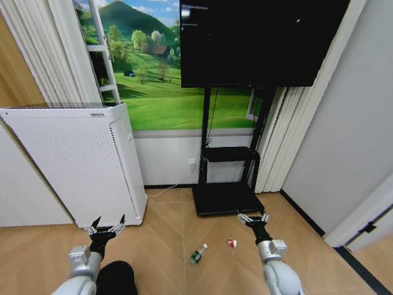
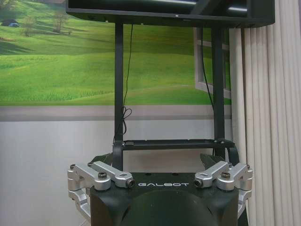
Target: Pick up the trash bin and place the garbage on the floor into it.
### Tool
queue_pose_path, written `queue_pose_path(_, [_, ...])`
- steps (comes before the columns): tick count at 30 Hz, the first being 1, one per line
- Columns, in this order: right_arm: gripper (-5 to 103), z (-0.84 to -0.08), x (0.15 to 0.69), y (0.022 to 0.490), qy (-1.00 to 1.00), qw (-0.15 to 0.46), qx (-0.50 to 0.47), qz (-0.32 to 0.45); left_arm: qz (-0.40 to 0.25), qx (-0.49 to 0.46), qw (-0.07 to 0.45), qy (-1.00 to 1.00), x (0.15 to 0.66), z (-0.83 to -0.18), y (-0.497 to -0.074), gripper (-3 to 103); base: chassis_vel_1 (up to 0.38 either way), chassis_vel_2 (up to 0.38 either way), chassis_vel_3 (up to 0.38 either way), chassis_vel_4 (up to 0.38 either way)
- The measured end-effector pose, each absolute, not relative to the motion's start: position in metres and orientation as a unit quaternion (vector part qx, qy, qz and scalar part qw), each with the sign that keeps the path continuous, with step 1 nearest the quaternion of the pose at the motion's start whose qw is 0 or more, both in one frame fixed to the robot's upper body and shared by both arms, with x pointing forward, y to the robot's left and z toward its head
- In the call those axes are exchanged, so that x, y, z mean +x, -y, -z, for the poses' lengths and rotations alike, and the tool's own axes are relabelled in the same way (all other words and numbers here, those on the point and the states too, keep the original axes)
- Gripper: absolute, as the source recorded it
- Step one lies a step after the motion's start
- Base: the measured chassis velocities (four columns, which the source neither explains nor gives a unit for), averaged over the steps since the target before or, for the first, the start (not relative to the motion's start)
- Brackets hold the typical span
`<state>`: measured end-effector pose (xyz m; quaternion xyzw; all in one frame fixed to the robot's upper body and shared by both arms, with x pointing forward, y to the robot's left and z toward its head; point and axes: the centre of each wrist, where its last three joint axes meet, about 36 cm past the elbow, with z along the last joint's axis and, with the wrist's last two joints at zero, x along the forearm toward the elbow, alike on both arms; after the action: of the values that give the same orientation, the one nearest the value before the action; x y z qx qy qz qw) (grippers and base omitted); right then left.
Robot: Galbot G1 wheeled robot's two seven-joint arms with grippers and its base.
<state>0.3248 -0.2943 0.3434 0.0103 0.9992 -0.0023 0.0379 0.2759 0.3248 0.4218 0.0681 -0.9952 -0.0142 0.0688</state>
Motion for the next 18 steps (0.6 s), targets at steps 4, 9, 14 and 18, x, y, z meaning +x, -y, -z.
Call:
queue_pose_path(4, [100,-0.343,0.325,0.294,-0.999,0.039,0.013,0.002,0.016,0.075,0.052,0.996,0.279,-0.417,-0.327,100,0.0,0.0,0.0,0.0])
queue_pose_path(9, [100,-0.343,0.327,0.295,-0.999,0.041,0.011,0.0,0.027,0.074,0.039,0.996,0.281,-0.416,-0.33,100,0.0,0.0,0.0,0.0])
queue_pose_path(14, [100,-0.35,0.32,0.309,-0.998,-0.009,-0.049,0.024,0.047,0.049,0.048,0.997,0.277,-0.418,-0.331,100,0.0,0.0,0.0,0.0])
queue_pose_path(18, [100,-0.351,0.318,0.316,-0.996,-0.021,-0.076,0.031,0.05,0.042,0.052,0.996,0.276,-0.42,-0.331,100,0.0,0.0,0.0,0.0])
